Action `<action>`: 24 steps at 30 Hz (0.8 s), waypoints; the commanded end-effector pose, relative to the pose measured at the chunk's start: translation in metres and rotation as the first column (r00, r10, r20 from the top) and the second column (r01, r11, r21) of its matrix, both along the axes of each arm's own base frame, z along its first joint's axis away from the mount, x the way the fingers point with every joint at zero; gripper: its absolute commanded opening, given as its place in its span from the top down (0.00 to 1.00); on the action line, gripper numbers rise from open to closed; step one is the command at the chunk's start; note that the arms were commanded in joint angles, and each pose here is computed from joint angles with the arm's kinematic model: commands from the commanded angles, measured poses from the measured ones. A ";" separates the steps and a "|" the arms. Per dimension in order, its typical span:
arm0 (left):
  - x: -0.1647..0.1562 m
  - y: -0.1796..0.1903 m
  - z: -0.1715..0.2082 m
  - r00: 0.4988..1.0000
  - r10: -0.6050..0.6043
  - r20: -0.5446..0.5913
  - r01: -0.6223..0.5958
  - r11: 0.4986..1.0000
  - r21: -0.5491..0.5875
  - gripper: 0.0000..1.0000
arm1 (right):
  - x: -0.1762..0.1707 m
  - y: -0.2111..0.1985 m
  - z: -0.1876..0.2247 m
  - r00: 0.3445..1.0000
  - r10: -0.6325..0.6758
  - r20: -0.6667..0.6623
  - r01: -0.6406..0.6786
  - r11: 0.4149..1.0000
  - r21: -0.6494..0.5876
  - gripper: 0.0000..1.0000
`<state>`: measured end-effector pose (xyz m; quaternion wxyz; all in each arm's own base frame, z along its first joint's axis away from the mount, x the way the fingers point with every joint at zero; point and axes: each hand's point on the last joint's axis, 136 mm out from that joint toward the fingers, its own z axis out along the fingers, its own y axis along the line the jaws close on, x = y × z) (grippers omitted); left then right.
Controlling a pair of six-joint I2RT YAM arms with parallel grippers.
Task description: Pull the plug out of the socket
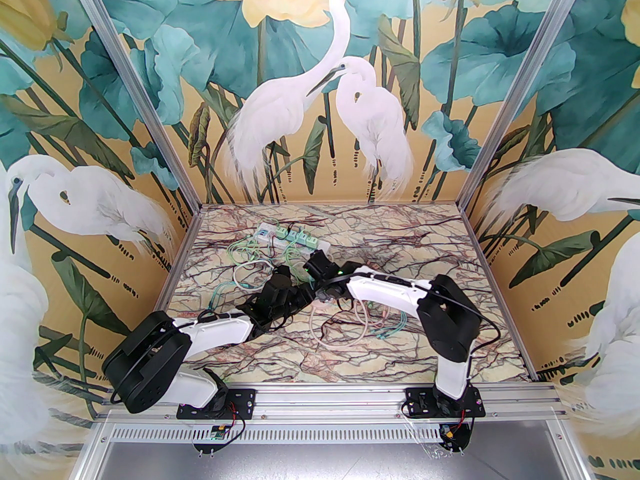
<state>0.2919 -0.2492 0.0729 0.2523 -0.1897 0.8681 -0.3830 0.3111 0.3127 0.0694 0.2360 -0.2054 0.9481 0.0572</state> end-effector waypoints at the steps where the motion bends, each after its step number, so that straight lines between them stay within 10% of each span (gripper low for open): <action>1: -0.043 0.045 -0.081 0.970 0.047 -0.238 0.015 0.968 0.251 0.60 | -0.006 0.016 0.039 0.999 0.042 -0.018 -0.037 0.971 0.234 0.80; 10: -0.043 0.043 -0.084 0.968 0.042 -0.247 0.021 0.969 0.246 0.60 | -0.001 0.007 0.048 0.997 0.024 -0.079 0.006 0.932 0.363 0.79; 24: -0.042 0.038 -0.087 0.965 0.026 -0.260 0.040 0.969 0.245 0.60 | -0.013 0.020 0.023 0.997 0.077 0.029 -0.075 0.996 -0.055 0.79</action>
